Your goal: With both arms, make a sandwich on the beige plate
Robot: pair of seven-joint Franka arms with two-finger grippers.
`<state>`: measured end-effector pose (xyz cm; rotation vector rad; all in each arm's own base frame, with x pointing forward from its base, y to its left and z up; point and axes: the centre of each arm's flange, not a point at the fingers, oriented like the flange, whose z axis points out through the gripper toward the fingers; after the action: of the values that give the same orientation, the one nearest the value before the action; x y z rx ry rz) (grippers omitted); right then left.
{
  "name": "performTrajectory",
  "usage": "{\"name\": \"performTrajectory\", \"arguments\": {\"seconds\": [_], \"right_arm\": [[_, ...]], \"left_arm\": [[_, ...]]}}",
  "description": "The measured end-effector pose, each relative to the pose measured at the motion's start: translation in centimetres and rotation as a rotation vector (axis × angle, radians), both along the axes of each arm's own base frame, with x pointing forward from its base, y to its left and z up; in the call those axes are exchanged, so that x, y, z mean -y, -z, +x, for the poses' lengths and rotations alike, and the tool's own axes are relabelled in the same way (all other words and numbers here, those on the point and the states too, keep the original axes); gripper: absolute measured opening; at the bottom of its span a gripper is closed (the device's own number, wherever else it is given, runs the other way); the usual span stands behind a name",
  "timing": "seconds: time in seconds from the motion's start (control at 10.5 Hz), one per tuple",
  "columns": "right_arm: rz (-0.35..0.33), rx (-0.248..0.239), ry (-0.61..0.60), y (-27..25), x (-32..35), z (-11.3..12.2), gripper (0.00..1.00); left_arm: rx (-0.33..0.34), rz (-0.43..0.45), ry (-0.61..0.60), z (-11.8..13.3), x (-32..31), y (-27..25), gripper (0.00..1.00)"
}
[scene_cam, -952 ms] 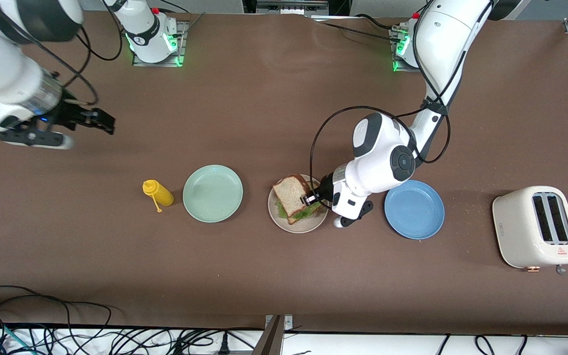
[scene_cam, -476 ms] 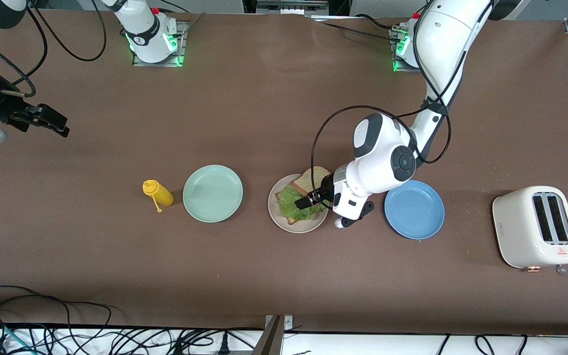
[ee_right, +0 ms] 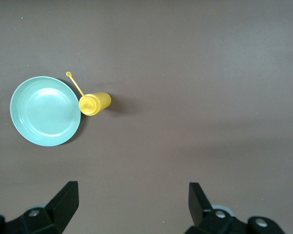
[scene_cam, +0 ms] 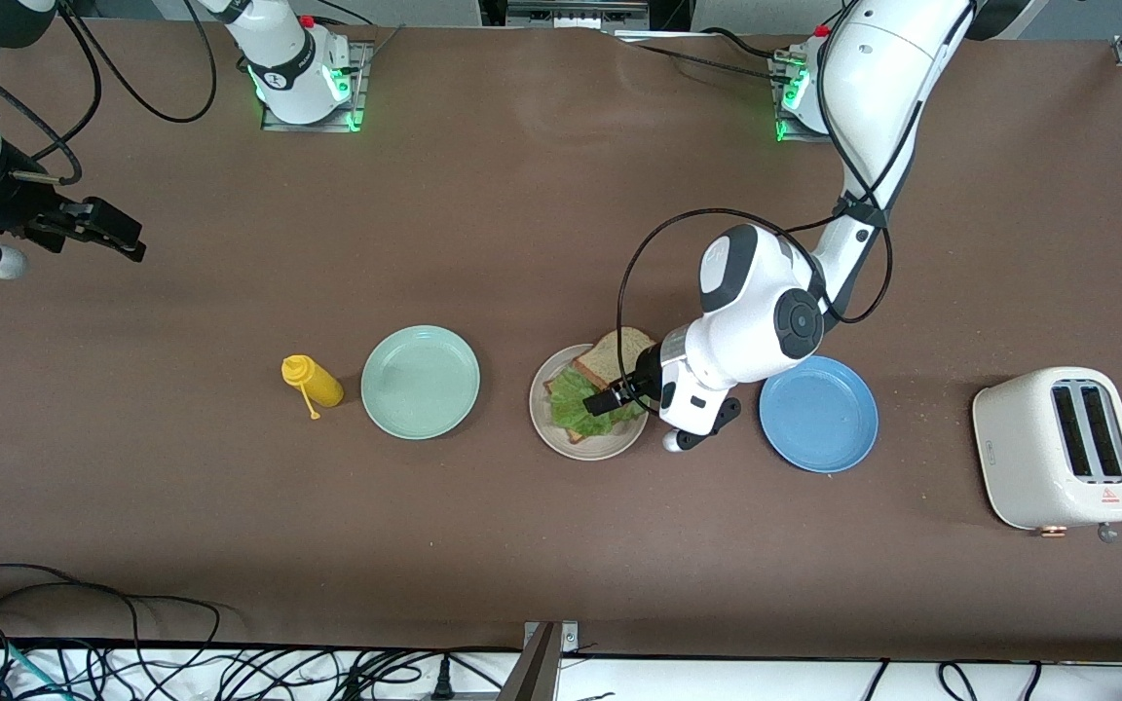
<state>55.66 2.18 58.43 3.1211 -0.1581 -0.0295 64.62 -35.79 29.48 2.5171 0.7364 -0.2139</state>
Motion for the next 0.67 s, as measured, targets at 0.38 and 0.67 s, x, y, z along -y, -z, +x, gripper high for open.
{"name": "performTrajectory", "arguments": {"seconds": [0.38, 0.67], "right_arm": [[0.001, 0.013, 0.013, -2.1, 0.7, -0.1, 1.0], [0.0, -0.011, 0.019, -1.8, 1.0, 0.0, 1.0]], "left_arm": [[-0.029, 0.012, 0.009, 1.7, -4.9, -5.1, 1.0], [-0.022, 0.139, 0.077, 1.4, -10.2, -11.6, 1.0]]}}
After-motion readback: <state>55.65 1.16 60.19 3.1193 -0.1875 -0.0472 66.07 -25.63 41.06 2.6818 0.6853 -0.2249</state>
